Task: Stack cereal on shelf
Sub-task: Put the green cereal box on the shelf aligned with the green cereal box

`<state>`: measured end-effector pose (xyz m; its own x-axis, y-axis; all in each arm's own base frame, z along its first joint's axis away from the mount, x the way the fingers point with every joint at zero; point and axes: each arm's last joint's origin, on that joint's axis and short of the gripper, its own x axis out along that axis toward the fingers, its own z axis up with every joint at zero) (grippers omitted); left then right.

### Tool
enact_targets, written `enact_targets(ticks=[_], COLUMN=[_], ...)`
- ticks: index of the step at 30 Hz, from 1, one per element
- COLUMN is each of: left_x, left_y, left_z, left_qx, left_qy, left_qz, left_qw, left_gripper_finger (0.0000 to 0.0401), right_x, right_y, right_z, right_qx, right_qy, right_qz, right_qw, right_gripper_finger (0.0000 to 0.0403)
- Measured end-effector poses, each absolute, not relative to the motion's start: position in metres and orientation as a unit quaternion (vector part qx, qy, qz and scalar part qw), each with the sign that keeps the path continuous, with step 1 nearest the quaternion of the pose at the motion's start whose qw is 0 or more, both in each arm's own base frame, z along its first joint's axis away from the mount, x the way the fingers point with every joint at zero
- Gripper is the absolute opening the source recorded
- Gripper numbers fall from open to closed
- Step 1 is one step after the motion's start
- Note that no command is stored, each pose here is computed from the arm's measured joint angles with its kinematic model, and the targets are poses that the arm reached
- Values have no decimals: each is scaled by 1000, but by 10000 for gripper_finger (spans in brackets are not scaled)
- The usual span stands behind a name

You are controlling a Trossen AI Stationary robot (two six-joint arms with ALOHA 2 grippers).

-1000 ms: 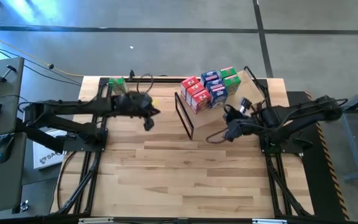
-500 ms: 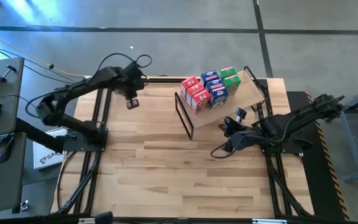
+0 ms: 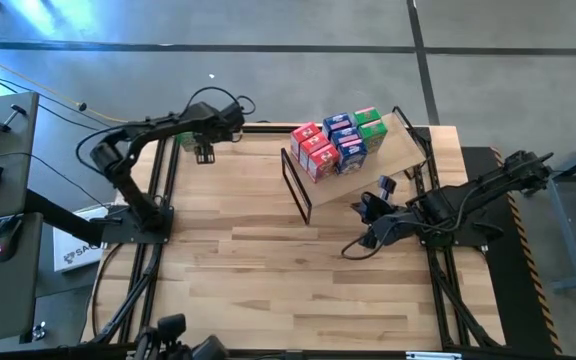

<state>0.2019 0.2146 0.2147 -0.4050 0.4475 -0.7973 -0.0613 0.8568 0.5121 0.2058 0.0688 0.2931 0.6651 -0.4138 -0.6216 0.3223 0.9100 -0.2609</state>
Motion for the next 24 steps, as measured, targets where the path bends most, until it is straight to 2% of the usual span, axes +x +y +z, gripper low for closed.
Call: enact_targets(ticks=[4, 11, 24], left_x=[203, 202, 174], left_y=[221, 223, 245], left_z=[206, 208, 207], left_qx=[142, 161, 83], left_qy=[819, 823, 818], left_qz=[257, 268, 295], left_qw=[493, 475, 486], left_gripper_finger=[281, 282, 282], right_x=[206, 206, 207], right_y=[69, 69, 69], right_z=[293, 293, 293], right_qx=[-64, -63, -56], right_qy=[355, 355, 355], right_qz=[-202, -201, -195], right_qw=[910, 911, 913], right_gripper_finger=[0, 0, 0])
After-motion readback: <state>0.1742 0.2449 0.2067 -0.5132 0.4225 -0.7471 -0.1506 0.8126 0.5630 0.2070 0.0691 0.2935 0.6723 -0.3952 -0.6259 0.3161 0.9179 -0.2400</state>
